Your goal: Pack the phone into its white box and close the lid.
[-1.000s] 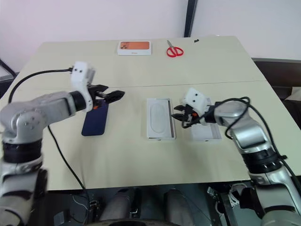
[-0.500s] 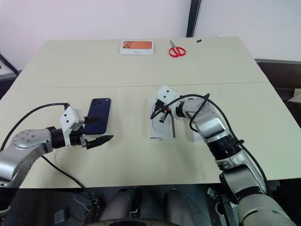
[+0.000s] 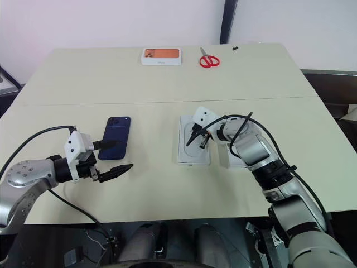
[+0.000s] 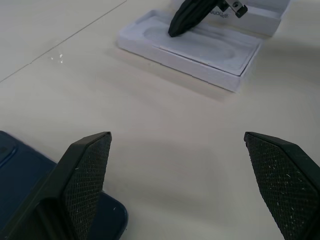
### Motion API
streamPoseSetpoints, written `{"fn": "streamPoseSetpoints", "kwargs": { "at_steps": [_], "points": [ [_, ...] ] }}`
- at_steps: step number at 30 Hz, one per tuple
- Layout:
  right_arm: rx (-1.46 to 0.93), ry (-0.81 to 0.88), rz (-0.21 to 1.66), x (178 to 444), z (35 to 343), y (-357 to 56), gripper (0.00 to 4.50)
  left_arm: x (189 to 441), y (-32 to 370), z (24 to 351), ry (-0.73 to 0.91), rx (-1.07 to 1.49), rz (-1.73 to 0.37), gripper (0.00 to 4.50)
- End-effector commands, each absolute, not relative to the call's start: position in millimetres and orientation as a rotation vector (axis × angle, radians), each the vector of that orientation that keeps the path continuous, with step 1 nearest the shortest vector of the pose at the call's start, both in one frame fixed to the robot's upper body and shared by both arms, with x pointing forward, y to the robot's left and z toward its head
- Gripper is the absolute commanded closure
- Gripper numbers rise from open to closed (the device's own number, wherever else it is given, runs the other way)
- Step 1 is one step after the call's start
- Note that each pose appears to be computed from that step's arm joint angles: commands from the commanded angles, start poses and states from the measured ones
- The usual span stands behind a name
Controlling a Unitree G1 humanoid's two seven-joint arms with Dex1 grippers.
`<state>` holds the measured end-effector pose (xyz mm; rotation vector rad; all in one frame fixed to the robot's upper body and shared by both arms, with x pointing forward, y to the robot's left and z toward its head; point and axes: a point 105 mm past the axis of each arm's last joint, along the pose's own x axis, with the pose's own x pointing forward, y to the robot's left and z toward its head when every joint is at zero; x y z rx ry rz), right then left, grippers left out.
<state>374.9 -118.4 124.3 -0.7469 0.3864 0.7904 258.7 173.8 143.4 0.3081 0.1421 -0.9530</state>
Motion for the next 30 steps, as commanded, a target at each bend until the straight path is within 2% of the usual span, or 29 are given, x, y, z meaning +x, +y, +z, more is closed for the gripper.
{"fn": "streamPoseSetpoints", "kwargs": {
  "at_steps": [1,11,21,23,25,27,30],
  "points": [
    [-0.799,0.341,0.808,370.4,134.1,-116.2,4.47,258.2,172.5,152.2,0.105,0.326,-0.949,0.0],
    [-0.82,0.244,0.94,351.7,143.8,-90.5,4.47,261.8,174.9,152.3,0.1,0.327,-0.926,0.0],
    [-0.849,0.325,1.088,321.5,114.2,-88.5,4.47,259.4,178.5,150.8,0.104,0.32,-0.898,0.0],
    [-0.847,0.305,1.089,321.4,118.5,-87.5,4.47,260.1,180.7,150.2,0.109,0.315,-0.882,0.0],
    [-0.83,0.239,1.036,332.5,133.9,-84.6,4.47,264.7,187.7,151.4,0.117,0.297,-0.833,0.0],
    [-0.796,0.157,0.995,342.1,154.4,-78.9,4.47,272.9,198.6,156.0,0.121,0.253,-0.746,0.0],
    [-0.751,0.079,1.025,341.0,173.0,-64.0,4.47,288.2,223.0,160.2,0.164,0.158,-0.568,0.0]
  ]
}}
